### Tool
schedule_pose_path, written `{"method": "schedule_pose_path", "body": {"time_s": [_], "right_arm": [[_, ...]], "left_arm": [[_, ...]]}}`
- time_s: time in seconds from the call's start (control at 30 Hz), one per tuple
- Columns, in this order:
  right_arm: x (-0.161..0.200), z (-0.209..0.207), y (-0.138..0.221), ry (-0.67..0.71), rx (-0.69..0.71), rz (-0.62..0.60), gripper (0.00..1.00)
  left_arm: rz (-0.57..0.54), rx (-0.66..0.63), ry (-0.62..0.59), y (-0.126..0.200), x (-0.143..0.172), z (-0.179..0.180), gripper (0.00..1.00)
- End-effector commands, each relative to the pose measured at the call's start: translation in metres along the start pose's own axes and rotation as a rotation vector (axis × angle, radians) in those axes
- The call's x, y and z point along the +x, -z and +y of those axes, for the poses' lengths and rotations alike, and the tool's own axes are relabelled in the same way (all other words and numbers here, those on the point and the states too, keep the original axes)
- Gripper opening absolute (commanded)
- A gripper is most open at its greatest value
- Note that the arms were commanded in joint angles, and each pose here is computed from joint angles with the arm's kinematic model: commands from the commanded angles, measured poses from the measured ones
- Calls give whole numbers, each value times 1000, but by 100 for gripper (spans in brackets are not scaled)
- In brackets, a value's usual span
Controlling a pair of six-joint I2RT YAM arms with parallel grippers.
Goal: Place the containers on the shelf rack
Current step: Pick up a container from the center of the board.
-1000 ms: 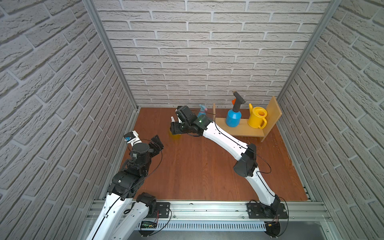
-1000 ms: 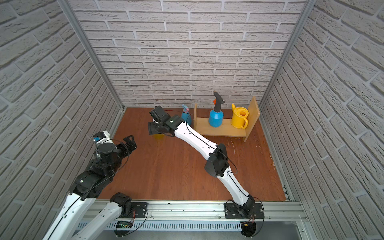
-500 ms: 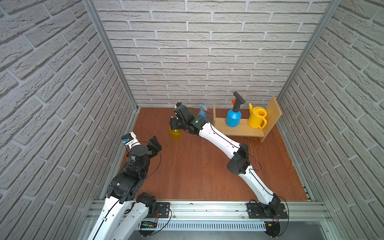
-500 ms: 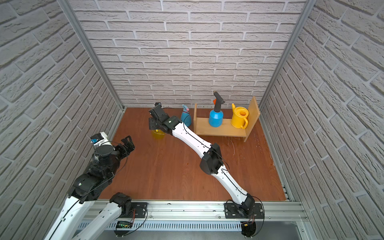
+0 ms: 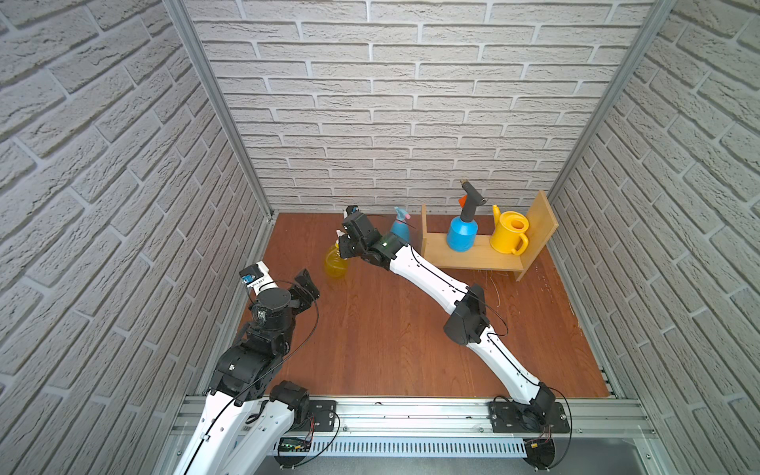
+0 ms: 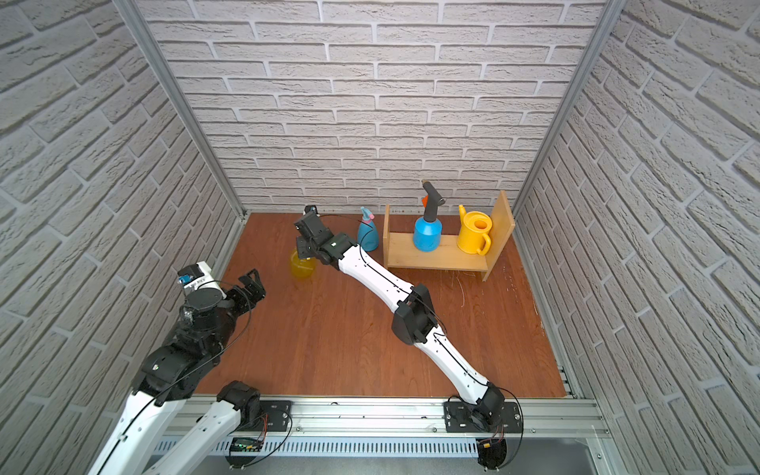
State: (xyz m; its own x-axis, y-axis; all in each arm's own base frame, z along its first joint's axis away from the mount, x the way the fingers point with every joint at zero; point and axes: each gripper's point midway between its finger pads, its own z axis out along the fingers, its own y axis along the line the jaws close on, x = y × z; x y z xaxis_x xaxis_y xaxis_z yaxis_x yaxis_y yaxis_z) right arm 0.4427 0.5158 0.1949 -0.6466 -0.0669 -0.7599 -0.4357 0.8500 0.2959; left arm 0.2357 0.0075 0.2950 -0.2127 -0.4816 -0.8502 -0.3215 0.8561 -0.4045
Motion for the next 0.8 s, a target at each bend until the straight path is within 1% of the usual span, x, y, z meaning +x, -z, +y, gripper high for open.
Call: {"method": "schedule_pose_path", "body": {"time_s": [0.0, 0.1, 0.2, 0.23, 0.27, 0.37, 0.47, 0.6, 0.63, 0.7, 0.77], "right_arm": [[-30, 15, 31, 77, -47, -58, 16], [-30, 22, 52, 151, -84, -32, 12], [-30, 25, 83, 224, -119, -15, 7], [-26, 24, 94, 260, -134, -7, 4], [-26, 28, 109, 292, -175, -9, 4], [-12, 24, 152, 381, -258, 1, 4], [4, 20, 205, 447, -387, 8, 4], [28, -1, 263, 492, -505, 17, 4], [40, -9, 271, 512, -515, 26, 4], [53, -21, 300, 619, -539, -20, 4], [82, -33, 317, 758, -568, -37, 4]], "left_arm": [[-36, 21, -3, 8, -14, -4, 98], [-45, 37, -15, 10, -17, -6, 98], [-59, 114, -51, 15, -22, -19, 98], [-63, 166, -72, 18, -24, -28, 98], [-67, 216, -97, 22, -25, -36, 98], [-76, 370, -159, 35, -27, -61, 98], [-75, 531, -221, 53, -25, -85, 98], [-34, 769, -282, 78, -14, -118, 98], [-32, 828, -295, 84, -12, -127, 98], [-17, 962, -334, 95, -4, -143, 98], [-14, 1085, -376, 106, 4, -157, 98]]}}
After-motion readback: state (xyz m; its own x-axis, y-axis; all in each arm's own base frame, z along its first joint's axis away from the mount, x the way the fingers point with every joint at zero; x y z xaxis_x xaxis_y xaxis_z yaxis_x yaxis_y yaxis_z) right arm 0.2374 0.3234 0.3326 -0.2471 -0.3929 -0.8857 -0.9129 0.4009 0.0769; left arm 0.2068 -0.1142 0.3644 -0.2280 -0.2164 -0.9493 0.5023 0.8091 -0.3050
